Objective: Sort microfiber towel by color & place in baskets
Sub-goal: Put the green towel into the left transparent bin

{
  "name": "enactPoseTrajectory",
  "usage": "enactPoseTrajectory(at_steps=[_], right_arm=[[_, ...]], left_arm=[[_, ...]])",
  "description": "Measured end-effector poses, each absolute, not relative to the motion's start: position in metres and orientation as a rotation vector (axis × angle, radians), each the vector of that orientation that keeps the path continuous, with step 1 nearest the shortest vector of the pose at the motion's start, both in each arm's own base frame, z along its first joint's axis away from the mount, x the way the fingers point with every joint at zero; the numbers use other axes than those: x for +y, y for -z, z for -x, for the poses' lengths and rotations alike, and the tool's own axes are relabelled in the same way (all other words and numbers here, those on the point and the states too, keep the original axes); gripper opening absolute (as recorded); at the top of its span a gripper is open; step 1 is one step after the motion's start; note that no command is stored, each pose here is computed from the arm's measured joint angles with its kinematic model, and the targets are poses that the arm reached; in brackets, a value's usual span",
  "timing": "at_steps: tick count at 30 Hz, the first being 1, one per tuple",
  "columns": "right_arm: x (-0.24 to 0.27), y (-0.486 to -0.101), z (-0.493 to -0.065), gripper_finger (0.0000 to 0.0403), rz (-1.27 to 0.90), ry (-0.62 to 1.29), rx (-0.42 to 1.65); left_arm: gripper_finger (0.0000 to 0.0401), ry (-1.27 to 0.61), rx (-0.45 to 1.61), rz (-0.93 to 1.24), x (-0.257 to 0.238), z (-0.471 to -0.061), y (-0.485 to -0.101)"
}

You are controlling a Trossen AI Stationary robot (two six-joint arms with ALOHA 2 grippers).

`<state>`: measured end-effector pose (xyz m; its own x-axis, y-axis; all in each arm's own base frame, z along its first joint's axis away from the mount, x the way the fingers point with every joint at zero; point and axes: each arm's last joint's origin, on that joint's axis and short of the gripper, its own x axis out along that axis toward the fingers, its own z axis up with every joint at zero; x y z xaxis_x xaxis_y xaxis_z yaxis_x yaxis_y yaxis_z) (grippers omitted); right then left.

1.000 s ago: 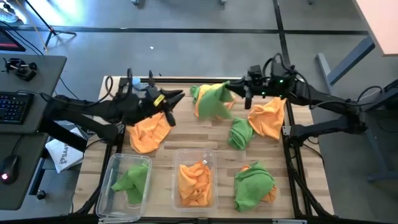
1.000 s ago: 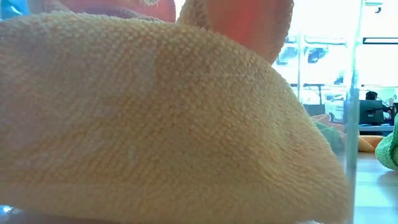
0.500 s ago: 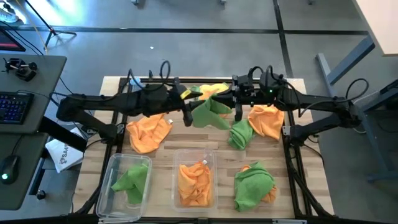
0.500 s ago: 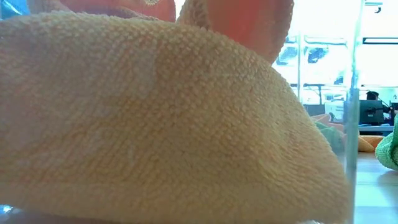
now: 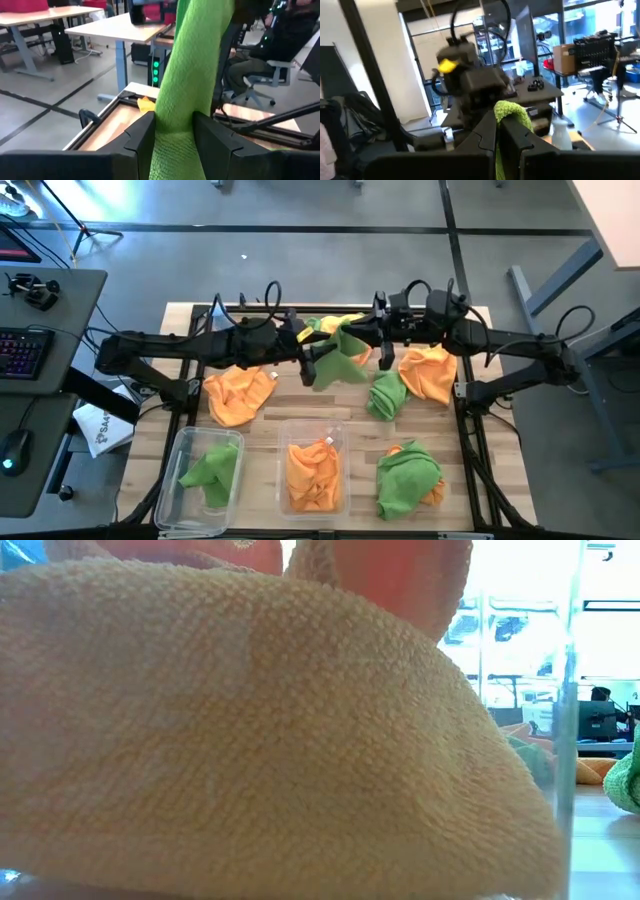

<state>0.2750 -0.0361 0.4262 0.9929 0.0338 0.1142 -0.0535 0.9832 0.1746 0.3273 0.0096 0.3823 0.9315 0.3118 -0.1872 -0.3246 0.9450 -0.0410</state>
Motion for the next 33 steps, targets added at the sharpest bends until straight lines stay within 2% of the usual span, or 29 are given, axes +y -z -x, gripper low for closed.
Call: enactPoseTrajectory(at_steps=[9, 15, 17, 21, 27, 33], right_arm=[[-0.034, -0.422, -0.3, 0.0, -0.168, -0.128, -0.039], [-0.033, -0.426, -0.297, 0.0, -0.158, -0.13, -0.051], [-0.033, -0.428, -0.295, 0.0, -0.156, -0.111, -0.063], [-0.033, -0.429, -0.295, 0.0, -0.166, -0.097, -0.066], [-0.034, -0.428, -0.293, 0.0, -0.228, -0.094, -0.039], [-0.034, -0.417, -0.28, 0.0016, -0.335, 0.008, 0.129]], left_arm=[[0.0122, -0.252, 0.113, 0.088, 0.01, -0.344, -0.377], [0.0117, -0.254, 0.146, 0.076, 0.014, -0.345, -0.373], [0.0097, -0.237, 0.169, 0.051, 0.013, -0.345, -0.371], [0.0017, -0.234, 0.21, 0.012, 0.013, -0.344, -0.368], [0.0003, -0.23, 0.237, -0.025, 0.013, -0.33, -0.376], [0.0001, -0.251, 0.292, 0.001, 0.012, -0.289, -0.396]])
